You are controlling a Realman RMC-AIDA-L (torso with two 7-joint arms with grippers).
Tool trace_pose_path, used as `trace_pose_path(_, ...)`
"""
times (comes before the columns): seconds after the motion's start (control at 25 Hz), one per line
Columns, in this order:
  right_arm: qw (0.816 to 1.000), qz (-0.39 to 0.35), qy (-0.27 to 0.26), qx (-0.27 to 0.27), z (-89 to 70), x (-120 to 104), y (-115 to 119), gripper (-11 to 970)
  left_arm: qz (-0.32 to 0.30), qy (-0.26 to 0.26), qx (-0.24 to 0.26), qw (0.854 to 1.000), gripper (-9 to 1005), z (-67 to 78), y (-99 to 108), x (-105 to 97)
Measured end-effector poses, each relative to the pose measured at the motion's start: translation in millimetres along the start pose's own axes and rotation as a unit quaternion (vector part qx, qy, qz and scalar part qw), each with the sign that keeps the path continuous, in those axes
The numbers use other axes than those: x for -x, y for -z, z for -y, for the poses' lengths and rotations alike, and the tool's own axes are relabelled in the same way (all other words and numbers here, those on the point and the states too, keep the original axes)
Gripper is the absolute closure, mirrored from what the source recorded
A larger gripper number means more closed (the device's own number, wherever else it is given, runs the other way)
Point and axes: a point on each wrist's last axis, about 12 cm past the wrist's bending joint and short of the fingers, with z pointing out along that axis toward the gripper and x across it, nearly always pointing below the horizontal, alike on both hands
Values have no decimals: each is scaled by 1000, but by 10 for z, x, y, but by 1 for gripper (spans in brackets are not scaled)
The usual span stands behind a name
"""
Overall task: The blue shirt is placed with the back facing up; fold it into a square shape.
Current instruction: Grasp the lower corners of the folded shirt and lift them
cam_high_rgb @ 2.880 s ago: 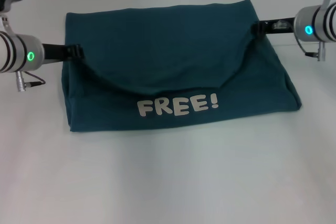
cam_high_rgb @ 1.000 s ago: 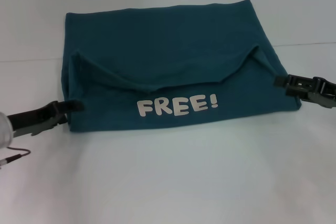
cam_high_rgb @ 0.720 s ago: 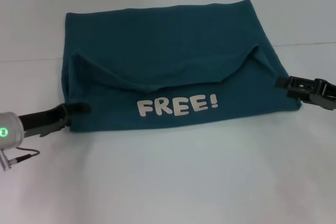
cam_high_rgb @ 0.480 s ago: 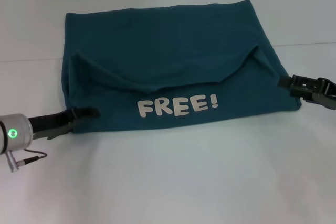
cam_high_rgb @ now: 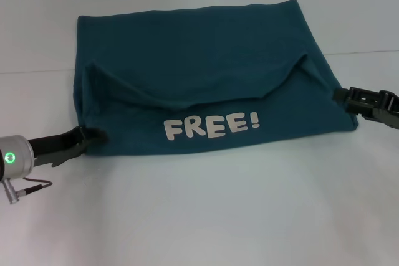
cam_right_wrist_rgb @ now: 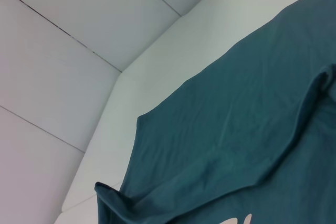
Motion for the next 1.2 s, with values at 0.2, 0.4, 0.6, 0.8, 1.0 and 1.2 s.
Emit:
trace_pose_path(0.2,1000,-13,4,-7,10,-4,-2,187,-1,-1,-2,1000,728,4,6,5)
trace_pose_path(0.4,997,-58,4,-56,48,114,0,189,-5,-5,-9,1000,905,33,15,31)
trace_pose_path(0.6,986,-94,15,-133,51,414,-19,191,-8,-10,-14,1000,986,70,14,63)
trace_pose_path(0.8,972,-122,66,-188,-23,607,-181,193,-9,-8,-20,1000,987,90,12,70)
trace_pose_path(1.0,959,-140,116,-217,-92,645,-380,194,-9,-9,-22,1000,987,102,11,77)
trace_pose_path(1.2,954,-137,139,-226,-121,559,-560,196,-10,-8,-23,1000,987,107,5,68)
